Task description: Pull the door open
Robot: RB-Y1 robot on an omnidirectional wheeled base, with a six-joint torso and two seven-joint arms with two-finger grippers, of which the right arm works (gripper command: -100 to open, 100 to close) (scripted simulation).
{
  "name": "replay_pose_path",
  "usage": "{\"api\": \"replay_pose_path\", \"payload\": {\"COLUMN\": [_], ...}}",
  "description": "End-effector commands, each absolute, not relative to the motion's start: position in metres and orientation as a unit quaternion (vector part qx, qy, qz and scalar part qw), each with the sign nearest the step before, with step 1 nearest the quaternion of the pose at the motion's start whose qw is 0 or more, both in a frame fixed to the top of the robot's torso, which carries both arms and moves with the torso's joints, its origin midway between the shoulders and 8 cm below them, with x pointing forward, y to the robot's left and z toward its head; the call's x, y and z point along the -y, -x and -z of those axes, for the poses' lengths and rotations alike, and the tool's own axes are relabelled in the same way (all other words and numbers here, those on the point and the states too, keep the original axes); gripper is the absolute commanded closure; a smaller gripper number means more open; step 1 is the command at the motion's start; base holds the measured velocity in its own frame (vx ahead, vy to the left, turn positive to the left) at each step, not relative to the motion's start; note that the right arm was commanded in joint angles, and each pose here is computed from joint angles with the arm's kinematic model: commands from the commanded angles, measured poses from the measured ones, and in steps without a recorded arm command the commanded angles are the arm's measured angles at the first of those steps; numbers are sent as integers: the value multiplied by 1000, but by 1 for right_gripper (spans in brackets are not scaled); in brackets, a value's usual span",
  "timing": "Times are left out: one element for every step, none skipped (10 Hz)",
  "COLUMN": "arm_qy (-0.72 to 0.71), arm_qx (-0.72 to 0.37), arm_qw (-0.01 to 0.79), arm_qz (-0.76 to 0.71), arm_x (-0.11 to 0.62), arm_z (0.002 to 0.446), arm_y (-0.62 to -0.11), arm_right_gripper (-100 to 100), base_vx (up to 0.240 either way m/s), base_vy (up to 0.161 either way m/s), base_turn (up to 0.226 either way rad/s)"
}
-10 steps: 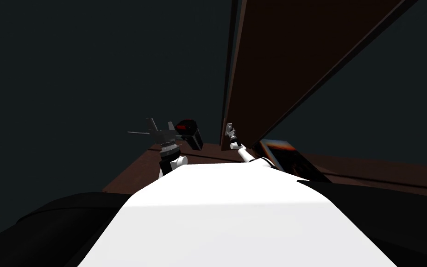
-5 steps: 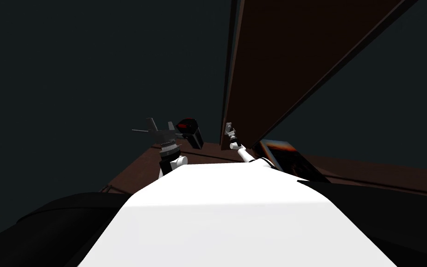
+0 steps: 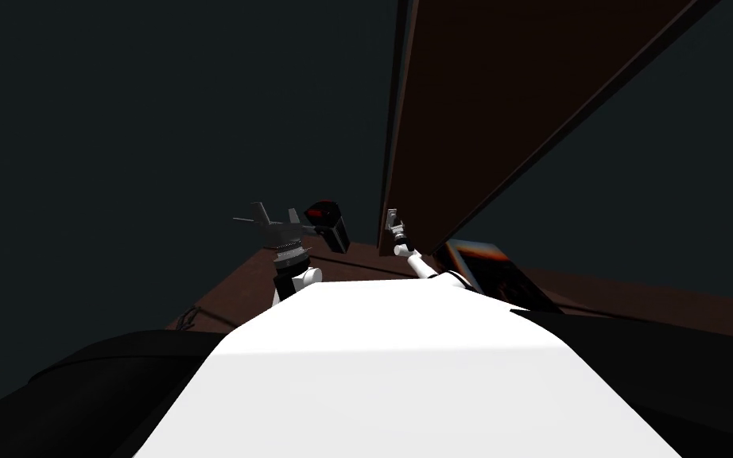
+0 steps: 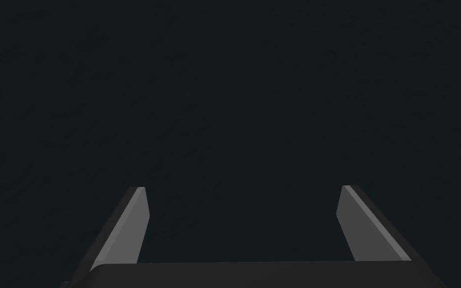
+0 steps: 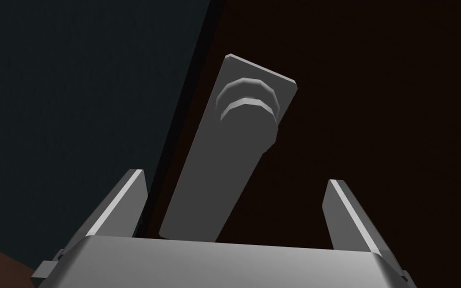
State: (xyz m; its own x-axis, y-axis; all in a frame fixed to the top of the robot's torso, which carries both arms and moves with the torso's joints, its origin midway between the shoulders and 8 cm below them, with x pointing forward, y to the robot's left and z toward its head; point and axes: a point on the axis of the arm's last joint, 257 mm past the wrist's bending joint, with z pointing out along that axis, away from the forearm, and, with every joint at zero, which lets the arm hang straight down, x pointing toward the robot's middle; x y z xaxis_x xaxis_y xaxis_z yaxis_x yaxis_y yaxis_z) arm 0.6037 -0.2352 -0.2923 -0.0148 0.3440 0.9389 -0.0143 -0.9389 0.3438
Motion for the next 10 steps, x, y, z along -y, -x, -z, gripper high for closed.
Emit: {"api": "replay_pose_path", "payload": {"arm_qy": [-694, -698, -700, -701, -703, -704, -706, -706, -707, -706], "arm_qx": [-101, -80, -63, -60, -41, -26, -13, -3, 10, 1], "arm_qw": [111, 93, 78, 75, 58, 45, 33, 25, 14, 21], "arm_qz": [-704, -706, -707, -707, -708, -708, -708, -708, -707, -707], "arm_x": [235, 235, 235, 235, 235, 235, 234, 234, 234, 234], "arm_z": [293, 293, 294, 294, 294, 295, 295, 296, 296, 296], "arm_y": [-603, -603, -603, -603, -602, -602, -602, -602, -601, -602], "arm_right_gripper": [-100, -100, -100, -100, -100, -100, -100, -100, -100, -100], "base_vx": [-56, -44, -53, -41, -50, -50, -48, -52, -55, -24], "base_vy": [-46, -36, -38, -32, -33, -41, -48, -45, -42, -20], "base_turn": [31, 40, 63, 28, 40, 60, 53, 36, 37, 9]}}
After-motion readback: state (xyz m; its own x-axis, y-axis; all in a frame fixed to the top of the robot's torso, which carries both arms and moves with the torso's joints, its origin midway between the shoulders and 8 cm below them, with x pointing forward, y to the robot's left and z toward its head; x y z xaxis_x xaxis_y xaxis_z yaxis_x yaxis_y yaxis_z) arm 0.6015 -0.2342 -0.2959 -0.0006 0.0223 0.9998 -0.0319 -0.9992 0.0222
